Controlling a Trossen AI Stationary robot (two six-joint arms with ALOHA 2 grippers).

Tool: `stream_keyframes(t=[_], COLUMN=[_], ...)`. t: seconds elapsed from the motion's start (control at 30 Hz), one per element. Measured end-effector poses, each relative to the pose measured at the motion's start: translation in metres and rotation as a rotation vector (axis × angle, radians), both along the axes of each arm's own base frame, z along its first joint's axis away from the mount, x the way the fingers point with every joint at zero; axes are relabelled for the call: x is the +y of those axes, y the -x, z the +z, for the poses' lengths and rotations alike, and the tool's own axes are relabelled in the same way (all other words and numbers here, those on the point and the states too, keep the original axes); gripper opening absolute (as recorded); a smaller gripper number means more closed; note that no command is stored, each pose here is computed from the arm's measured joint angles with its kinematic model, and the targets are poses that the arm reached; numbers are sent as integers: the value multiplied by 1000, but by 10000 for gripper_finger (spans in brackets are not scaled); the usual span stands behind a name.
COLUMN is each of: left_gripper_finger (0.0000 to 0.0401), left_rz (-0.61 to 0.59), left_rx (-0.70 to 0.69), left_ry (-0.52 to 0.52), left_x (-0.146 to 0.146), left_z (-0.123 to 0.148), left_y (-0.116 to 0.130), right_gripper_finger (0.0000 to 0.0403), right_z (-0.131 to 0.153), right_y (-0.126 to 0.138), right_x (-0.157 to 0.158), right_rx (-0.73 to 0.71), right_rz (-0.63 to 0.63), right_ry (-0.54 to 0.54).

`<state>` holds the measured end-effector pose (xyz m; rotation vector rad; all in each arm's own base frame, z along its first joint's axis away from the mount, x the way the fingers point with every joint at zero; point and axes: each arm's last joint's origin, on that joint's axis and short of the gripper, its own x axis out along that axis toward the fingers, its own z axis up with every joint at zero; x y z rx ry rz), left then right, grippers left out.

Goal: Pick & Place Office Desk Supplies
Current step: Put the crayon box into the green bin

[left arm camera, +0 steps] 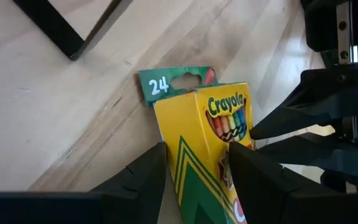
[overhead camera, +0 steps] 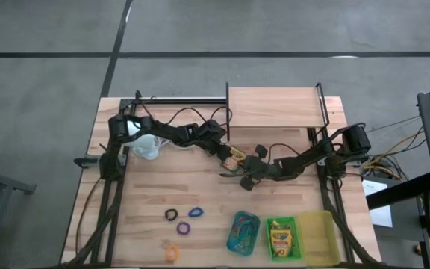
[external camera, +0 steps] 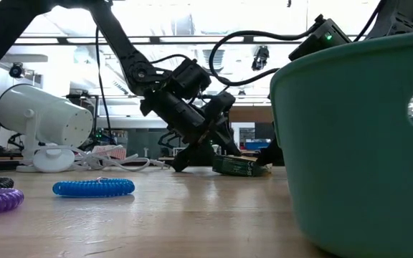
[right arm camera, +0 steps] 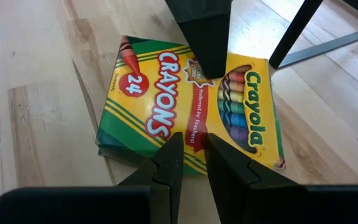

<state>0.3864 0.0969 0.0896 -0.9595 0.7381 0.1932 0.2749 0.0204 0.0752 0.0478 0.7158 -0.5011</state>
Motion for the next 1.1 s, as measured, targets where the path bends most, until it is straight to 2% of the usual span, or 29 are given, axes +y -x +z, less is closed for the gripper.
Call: stream_keyframes(t=[0.1, 0.53, 0.77, 1.1], left_gripper_finger=[173, 173, 173, 173], left_rz=[-18, -42, -3, 18], left_rx=[-1, 2, 0, -4], left_ry=[-31, -17, -57, -58], left_x=[0, 0, 1, 1], left_z=[0, -1, 0, 2], left_y=[0, 1, 0, 0], right_gripper_finger=[68, 68, 68, 68], right_z=[0, 0, 0, 0], right_y=[0, 0, 0, 0], right_x=[0, 0, 0, 0], right_rx=[-1, -1, -3, -4], right_rz=[0, 0, -2, -2], right_ry=[0, -1, -3, -3])
